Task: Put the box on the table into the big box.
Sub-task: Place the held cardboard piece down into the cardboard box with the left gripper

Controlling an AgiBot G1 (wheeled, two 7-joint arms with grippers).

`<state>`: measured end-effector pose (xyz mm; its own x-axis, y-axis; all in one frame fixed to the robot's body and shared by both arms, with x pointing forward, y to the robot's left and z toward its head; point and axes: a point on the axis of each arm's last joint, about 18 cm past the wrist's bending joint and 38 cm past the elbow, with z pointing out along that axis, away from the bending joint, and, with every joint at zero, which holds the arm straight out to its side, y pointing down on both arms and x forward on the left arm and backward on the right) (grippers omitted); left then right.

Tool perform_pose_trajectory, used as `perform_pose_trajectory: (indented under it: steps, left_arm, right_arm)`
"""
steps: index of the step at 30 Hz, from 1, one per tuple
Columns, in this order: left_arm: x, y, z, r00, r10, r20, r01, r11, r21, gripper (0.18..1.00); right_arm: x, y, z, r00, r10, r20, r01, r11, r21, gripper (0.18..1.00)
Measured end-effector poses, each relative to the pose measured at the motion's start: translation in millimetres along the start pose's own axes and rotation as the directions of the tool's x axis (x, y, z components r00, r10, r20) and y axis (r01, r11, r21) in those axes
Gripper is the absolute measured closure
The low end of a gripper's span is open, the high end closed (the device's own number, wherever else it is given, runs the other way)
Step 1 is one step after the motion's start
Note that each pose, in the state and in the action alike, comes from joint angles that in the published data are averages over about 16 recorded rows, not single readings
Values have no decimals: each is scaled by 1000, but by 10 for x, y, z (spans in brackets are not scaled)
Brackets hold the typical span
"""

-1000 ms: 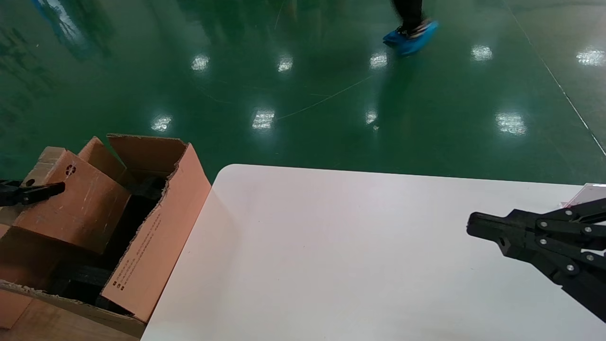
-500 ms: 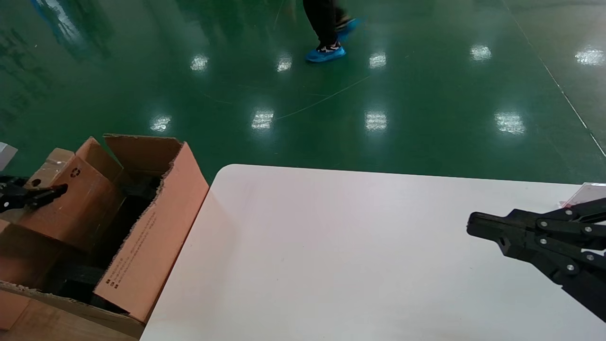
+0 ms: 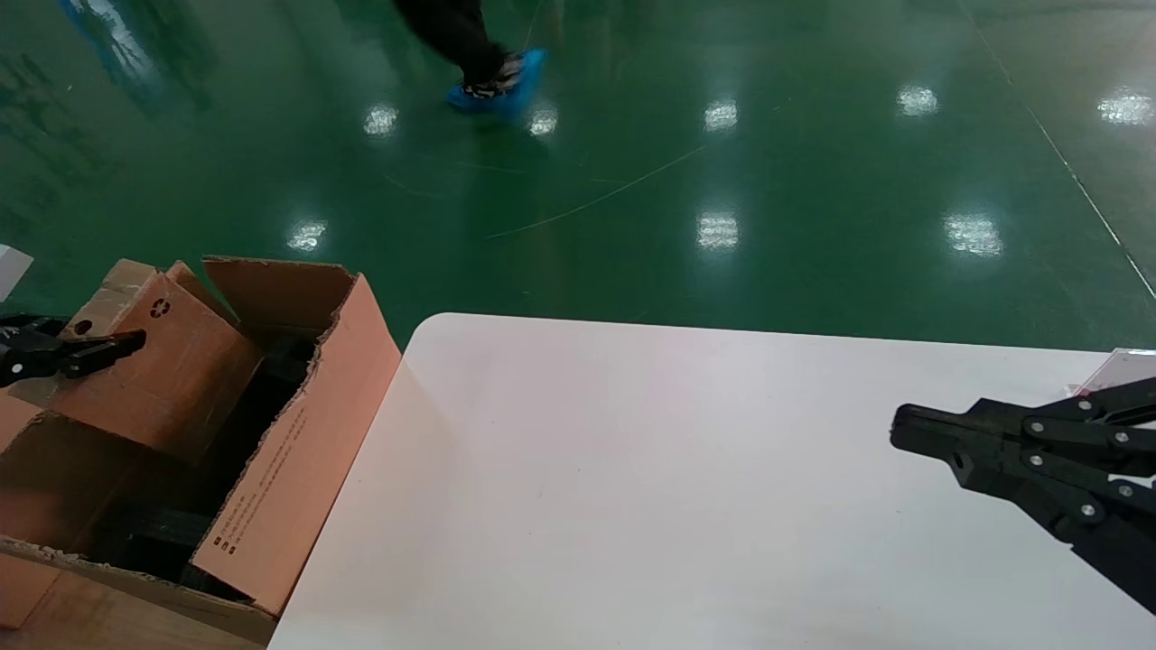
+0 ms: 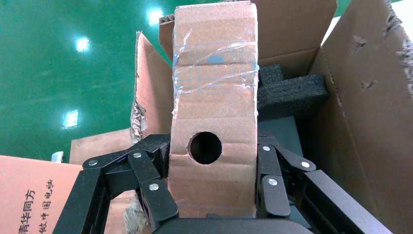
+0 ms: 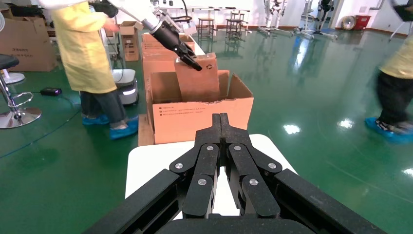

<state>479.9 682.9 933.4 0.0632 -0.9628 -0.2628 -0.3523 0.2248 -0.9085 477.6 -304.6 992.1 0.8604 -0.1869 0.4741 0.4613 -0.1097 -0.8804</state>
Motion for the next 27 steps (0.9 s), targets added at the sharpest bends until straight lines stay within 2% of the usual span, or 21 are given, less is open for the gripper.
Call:
perform_pose_trajectory:
  steps: [8,18,27]
  left_arm:
    - [67,-31,-68,1000,-16,15,16,1000,-23,834]
    - [179,11,-9,997,-48,54,49,998,-30,834]
    - [261,134,47,994,-65,87,69,997,-44,835]
  right_arm:
    - [0,0,0,1000,0,0,0,1000,0,988]
    - [0,0,0,1000,0,0,0,1000,0,970]
    - [0,0,0,1000,0,0,0,1000,0,884]
